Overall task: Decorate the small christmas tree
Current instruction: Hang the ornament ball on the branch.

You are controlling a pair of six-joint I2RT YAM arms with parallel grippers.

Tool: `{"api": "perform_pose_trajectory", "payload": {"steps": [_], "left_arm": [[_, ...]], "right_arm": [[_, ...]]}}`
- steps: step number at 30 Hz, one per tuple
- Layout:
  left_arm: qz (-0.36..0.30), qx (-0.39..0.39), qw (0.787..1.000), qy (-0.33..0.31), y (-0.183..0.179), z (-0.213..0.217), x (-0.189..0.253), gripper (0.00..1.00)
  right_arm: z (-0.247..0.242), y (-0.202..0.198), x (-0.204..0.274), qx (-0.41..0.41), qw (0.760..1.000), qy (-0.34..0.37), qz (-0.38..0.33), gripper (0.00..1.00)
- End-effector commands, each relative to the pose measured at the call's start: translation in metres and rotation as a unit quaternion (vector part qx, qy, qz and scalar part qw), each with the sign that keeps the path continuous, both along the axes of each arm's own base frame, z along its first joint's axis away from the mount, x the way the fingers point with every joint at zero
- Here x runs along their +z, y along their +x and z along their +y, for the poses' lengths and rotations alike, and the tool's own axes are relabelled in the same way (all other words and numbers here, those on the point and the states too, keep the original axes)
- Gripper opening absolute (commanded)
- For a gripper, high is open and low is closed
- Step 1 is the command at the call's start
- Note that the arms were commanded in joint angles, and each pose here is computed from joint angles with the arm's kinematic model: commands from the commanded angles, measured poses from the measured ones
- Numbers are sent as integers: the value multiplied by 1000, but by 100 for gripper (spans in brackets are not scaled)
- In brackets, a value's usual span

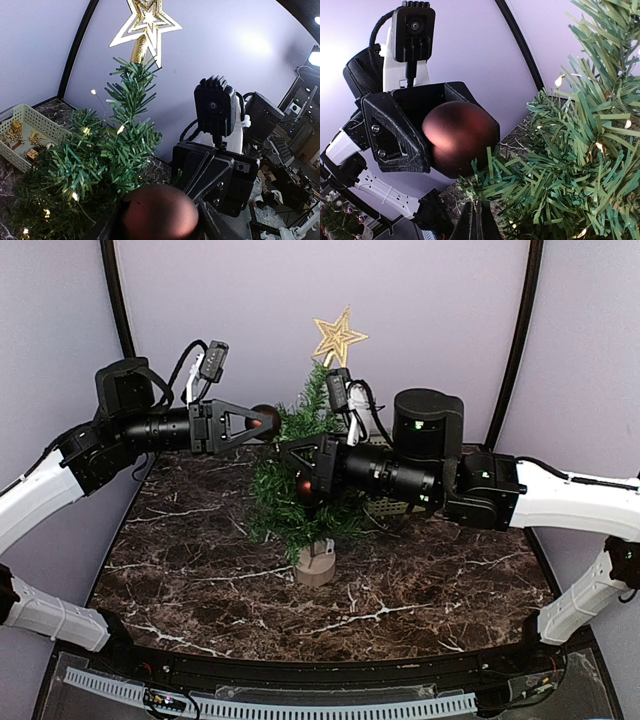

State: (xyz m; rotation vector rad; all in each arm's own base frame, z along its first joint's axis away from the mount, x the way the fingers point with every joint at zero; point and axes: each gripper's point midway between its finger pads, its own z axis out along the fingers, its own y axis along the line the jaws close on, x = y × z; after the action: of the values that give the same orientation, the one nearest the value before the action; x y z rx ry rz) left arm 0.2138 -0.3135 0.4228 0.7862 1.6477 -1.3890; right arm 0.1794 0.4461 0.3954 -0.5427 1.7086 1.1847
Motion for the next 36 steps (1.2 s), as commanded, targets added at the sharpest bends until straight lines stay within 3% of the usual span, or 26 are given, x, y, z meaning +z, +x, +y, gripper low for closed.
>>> {"api": "perform_pose_trajectory", "payload": {"steps": [1,19,24,36], "left_arm": [[-24,-5,1000,-16,-2,1,17,52],[-16,-3,1000,-14,4,-3,11,55],[-19,13,1000,-7,2,5,11,66],[-18,67,998,1,-8,32,5,74]], "right_arm": [[-11,1,8,-20,1000,11,4,0],[-20,4,4,-38,999,12,12,0],[-17,-1,8,-23,1000,16,7,0],[-18,-2,12,-19,1000,19,0,2]]}}
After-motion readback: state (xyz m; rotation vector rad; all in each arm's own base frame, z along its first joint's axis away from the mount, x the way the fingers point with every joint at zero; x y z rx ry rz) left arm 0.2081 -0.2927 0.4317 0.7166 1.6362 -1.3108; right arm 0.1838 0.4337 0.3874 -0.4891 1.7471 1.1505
